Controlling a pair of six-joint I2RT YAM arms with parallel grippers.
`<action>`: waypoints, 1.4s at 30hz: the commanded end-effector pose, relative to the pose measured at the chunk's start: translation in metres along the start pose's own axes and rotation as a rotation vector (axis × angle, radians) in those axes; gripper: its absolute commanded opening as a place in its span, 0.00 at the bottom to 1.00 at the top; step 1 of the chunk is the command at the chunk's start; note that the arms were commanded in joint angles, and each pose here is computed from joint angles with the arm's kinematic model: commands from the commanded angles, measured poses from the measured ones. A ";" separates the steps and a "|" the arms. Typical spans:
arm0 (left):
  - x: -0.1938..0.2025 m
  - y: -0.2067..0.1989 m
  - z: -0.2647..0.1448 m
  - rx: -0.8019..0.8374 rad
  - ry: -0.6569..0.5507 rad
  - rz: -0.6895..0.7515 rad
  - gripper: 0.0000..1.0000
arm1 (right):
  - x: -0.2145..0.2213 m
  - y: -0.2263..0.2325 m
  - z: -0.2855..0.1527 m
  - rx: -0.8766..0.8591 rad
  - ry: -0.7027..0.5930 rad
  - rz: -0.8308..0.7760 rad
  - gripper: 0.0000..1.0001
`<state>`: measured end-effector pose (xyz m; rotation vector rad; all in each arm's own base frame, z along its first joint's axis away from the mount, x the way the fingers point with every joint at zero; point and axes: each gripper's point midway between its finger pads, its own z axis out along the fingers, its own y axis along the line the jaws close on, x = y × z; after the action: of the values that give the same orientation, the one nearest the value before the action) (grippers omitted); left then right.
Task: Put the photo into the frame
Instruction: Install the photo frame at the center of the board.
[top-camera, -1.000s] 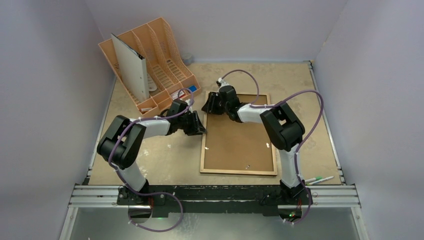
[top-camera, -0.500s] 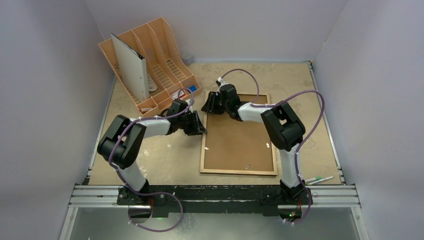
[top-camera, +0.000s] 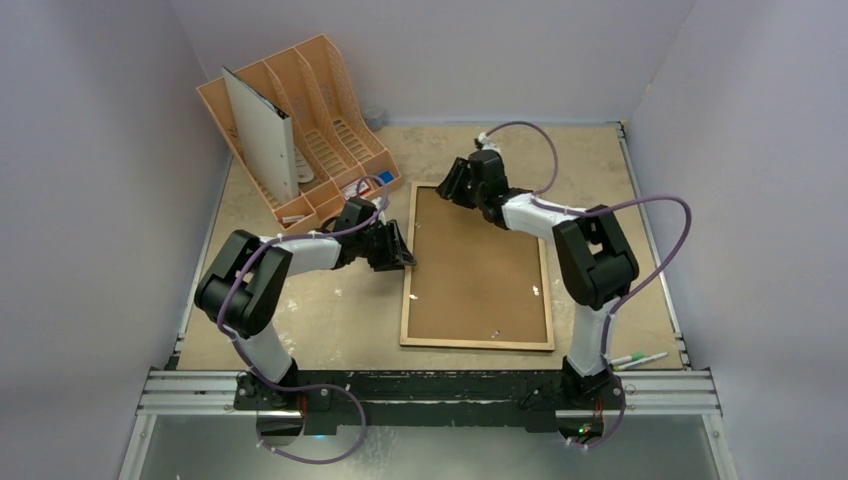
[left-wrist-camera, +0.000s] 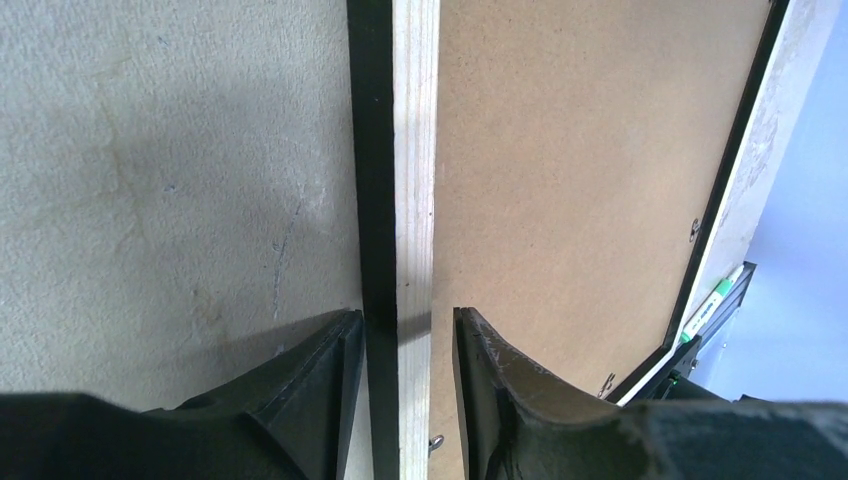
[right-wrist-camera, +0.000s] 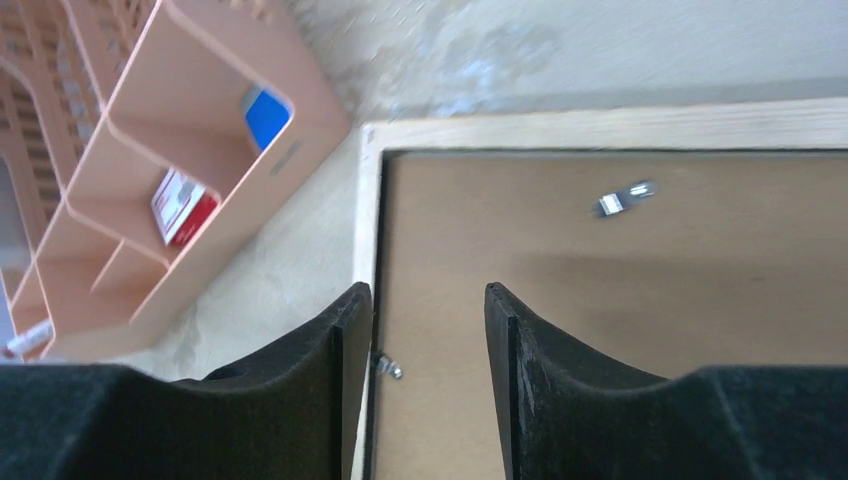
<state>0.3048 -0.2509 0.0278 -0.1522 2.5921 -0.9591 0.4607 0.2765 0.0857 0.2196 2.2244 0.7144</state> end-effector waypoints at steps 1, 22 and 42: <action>0.004 0.017 0.005 -0.061 0.010 0.023 0.40 | -0.018 -0.035 -0.007 0.114 -0.055 0.080 0.49; 0.005 0.021 0.003 -0.082 0.007 0.021 0.35 | 0.000 -0.068 0.033 0.146 0.023 0.099 0.44; 0.003 0.020 0.002 -0.083 0.000 0.028 0.33 | -0.009 -0.086 0.047 0.212 -0.024 0.150 0.41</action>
<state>0.3045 -0.2488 0.0256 -0.1510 2.5984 -0.9404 0.5152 0.2370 0.0424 0.4505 2.2208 0.6276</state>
